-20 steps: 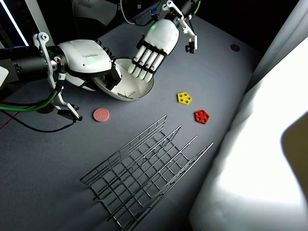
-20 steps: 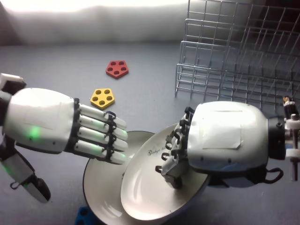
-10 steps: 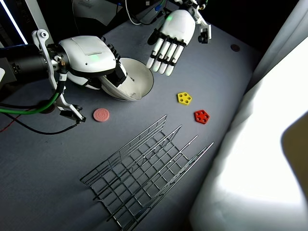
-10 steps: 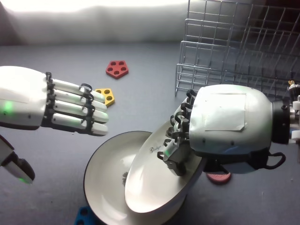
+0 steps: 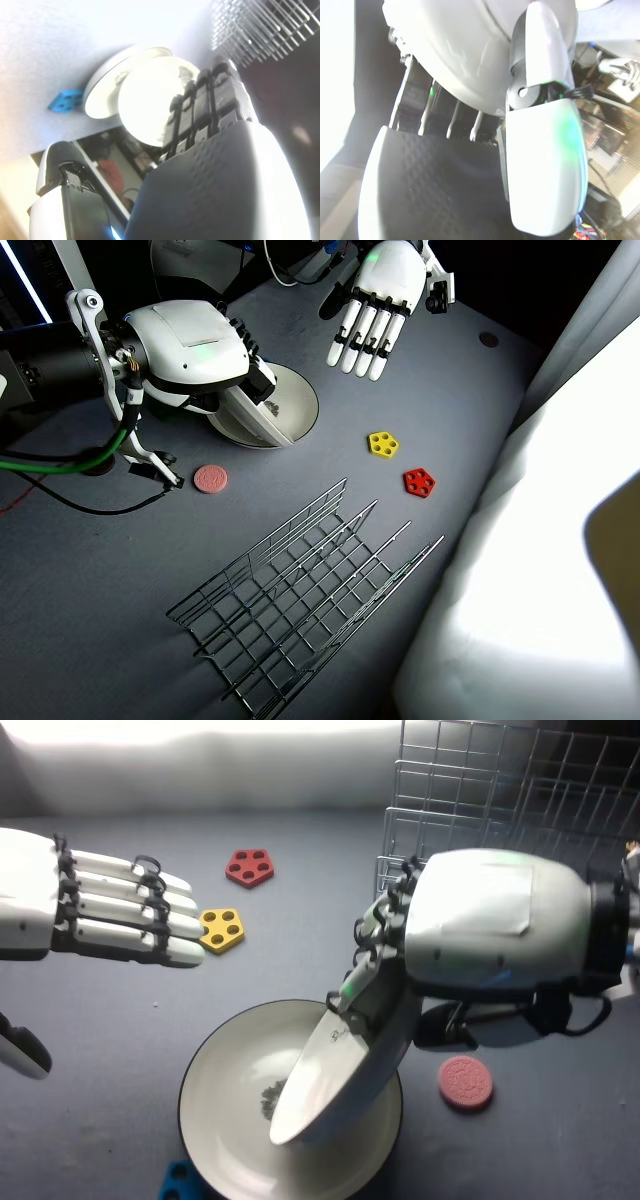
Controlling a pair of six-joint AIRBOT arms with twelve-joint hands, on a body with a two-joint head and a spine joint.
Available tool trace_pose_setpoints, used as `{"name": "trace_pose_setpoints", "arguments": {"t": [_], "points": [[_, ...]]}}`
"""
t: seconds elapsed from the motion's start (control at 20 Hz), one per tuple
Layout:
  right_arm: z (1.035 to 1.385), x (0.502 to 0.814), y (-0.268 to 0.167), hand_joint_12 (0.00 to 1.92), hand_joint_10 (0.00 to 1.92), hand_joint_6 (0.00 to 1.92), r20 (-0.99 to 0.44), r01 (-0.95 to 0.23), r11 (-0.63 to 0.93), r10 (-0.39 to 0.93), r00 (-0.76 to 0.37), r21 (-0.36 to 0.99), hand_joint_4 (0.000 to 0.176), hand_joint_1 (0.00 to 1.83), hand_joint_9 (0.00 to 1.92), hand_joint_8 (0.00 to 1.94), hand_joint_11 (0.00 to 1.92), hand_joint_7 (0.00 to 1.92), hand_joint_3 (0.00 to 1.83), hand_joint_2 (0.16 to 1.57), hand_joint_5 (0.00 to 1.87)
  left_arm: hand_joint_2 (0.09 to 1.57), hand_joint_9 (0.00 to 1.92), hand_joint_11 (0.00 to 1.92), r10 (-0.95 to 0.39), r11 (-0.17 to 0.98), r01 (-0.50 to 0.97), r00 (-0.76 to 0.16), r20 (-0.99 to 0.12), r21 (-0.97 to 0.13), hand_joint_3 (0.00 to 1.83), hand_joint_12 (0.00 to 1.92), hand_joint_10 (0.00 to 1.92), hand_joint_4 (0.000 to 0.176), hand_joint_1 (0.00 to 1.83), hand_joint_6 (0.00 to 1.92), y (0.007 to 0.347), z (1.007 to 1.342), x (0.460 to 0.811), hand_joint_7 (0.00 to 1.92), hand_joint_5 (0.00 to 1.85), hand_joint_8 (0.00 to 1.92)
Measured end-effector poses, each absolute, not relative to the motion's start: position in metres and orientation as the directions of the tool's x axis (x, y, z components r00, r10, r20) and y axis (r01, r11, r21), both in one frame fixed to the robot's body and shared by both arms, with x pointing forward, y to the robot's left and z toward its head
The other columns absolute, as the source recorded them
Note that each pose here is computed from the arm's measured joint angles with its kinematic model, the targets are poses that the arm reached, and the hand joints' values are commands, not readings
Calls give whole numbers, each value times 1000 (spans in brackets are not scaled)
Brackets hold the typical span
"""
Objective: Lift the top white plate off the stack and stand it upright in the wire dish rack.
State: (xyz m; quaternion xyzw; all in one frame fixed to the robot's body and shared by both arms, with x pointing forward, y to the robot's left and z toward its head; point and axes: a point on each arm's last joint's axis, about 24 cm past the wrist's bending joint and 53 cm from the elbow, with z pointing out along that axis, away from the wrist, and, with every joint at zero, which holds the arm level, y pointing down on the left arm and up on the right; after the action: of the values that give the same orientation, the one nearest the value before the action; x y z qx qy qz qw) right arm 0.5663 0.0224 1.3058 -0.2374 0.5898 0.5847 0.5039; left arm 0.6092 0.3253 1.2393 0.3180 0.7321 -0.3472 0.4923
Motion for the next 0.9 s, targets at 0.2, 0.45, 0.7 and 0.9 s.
{"name": "trace_pose_setpoints", "arguments": {"t": [0.2, 0.45, 0.7, 0.9], "points": [[1313, 572, 18, 1384, 480, 811, -874, -872, 208, 318, -367, 442, 0, 1503, 1288, 59, 942, 1339, 0, 1021, 1037, 956, 61, 66, 119, 565, 802, -313, -942, -195, 0, 103, 6, 0, 386, 3, 334, 1245, 607, 63, 56, 5], [1325, 582, 11, 1335, 427, 867, -864, -866, 216, 351, -361, 450, 0, 1503, 1291, 321, 983, 1227, 3, 1023, 993, 958, 73, 55, 125, 570, 798, -317, -940, -193, 0, 96, 6, 0, 403, 3, 341, 1247, 604, 74, 60, 4], [1332, 588, 5, 1346, 473, 810, -866, -872, 219, 365, -342, 437, 0, 1504, 1278, 229, 975, 1268, 0, 1019, 1036, 968, 56, 50, 127, 574, 796, -320, -939, -194, 3, 94, 3, 0, 396, 4, 343, 1248, 602, 54, 45, 1], [1346, 595, -1, 1377, 552, 914, -869, -879, 231, 385, -310, 416, 0, 1500, 1225, 400, 953, 1172, 1, 1037, 986, 966, 62, 60, 129, 569, 798, -322, -938, -196, 1, 97, 7, 0, 426, 0, 342, 1247, 601, 58, 39, 3]]}}
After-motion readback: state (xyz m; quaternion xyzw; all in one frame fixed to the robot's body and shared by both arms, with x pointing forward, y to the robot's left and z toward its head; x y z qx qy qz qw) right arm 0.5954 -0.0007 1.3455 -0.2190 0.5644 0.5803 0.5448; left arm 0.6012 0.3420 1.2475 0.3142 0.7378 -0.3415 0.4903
